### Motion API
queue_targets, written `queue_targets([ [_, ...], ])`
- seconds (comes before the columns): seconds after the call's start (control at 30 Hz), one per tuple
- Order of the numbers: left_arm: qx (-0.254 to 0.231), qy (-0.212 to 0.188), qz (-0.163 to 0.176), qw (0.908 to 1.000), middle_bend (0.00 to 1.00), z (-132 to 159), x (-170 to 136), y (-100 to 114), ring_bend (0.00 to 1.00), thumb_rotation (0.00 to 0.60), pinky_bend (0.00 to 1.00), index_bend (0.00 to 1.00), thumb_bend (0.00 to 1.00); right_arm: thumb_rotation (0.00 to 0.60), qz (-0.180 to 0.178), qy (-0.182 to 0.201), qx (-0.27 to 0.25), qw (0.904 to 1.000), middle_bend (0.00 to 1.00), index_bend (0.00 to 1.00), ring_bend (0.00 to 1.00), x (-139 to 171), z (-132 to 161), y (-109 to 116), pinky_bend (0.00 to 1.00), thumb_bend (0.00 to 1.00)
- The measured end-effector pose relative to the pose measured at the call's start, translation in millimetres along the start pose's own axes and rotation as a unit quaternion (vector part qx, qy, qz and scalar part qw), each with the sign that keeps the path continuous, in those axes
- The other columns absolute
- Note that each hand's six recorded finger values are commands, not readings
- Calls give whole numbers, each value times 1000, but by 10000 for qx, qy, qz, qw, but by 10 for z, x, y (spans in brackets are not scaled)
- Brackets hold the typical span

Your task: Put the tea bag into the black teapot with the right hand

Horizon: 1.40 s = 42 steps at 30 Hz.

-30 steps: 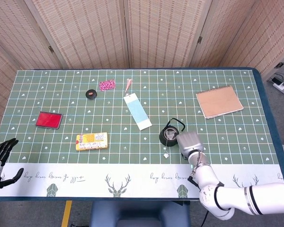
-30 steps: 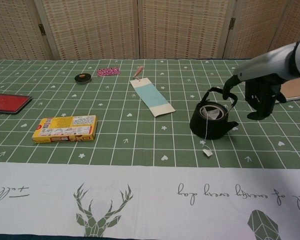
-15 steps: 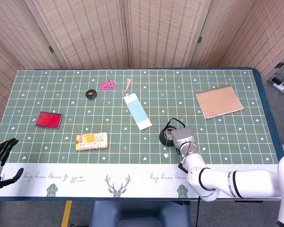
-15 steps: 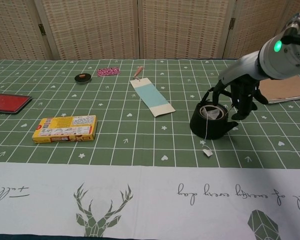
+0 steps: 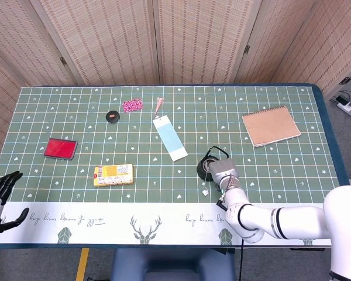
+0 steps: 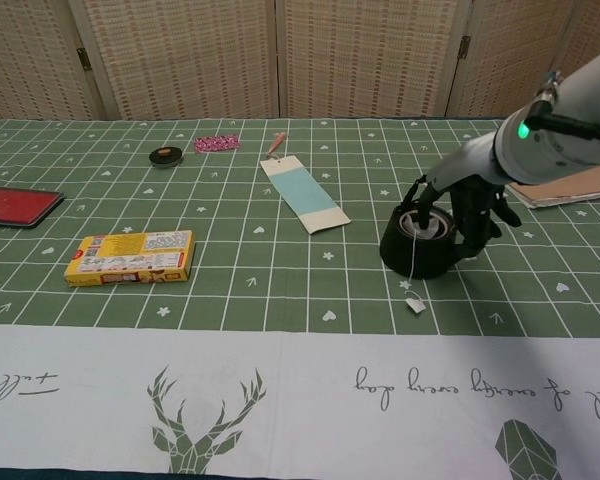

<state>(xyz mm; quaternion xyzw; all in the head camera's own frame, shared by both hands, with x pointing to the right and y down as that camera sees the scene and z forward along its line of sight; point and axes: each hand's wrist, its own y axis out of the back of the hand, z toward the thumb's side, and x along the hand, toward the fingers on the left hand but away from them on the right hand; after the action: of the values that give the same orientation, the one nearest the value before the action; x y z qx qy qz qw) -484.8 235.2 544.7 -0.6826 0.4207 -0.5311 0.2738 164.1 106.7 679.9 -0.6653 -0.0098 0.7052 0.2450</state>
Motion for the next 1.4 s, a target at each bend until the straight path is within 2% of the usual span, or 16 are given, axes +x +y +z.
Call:
queue_targets([
  [0.27, -10, 16, 14, 10000, 0, 2, 7, 2, 0, 600, 70, 0, 358, 600, 104, 38, 2, 9999, 771, 171, 615, -106, 19, -74, 630, 445],
  [0.47, 4, 15, 4, 10000, 0, 3, 7, -1, 0, 600, 70, 0, 358, 600, 61, 69, -12, 10000, 771, 170, 616, -44, 22, -51, 632, 444],
  [0.6, 10, 6, 14, 10000, 0, 11, 5, -1, 0, 600, 70, 0, 357, 600, -30, 112, -30, 9999, 771, 171, 617, 73, 2, -11, 632, 445],
  [0.8, 74, -16, -1, 10000, 0, 34, 5, -21, 0, 600, 69, 0, 358, 600, -364, 257, -73, 9990, 731, 171, 591, 456, -80, 91, 632, 445],
  [0.9, 129, -34, -17, 9999, 0, 52, 7, -41, 0, 600, 66, 0, 358, 600, -667, 319, -34, 9973, 632, 157, 518, 756, -148, 134, 603, 445],
  [1.0, 195, -54, -39, 9998, 0, 75, 6, -67, 0, 600, 65, 0, 358, 600, -1049, 477, 33, 9933, 406, 72, 362, 1024, -176, 152, 489, 444],
  [1.07, 236, -63, -49, 9997, 0, 93, 4, -85, 0, 600, 64, 0, 357, 600, -1386, 543, 114, 9888, 221, 9, 225, 1118, -229, 172, 364, 445],
  [1.17, 292, -73, -59, 9995, 0, 119, -7, -108, 0, 600, 64, 0, 357, 600, -2036, 406, 275, 9778, 74, 0, 111, 1201, -422, 203, 276, 445],
  [1.3, 275, -153, -154, 9994, 0, 176, -40, -160, 0, 600, 64, 0, 357, 600, -2901, 133, 379, 9562, 11, 0, 52, 1408, -717, 112, 213, 445],
  [1.4, 262, -233, -255, 9991, 0, 220, -62, -203, 0, 600, 64, 0, 357, 600, -3402, -147, 277, 9398, 0, 0, 18, 1586, -982, -113, 98, 445],
])
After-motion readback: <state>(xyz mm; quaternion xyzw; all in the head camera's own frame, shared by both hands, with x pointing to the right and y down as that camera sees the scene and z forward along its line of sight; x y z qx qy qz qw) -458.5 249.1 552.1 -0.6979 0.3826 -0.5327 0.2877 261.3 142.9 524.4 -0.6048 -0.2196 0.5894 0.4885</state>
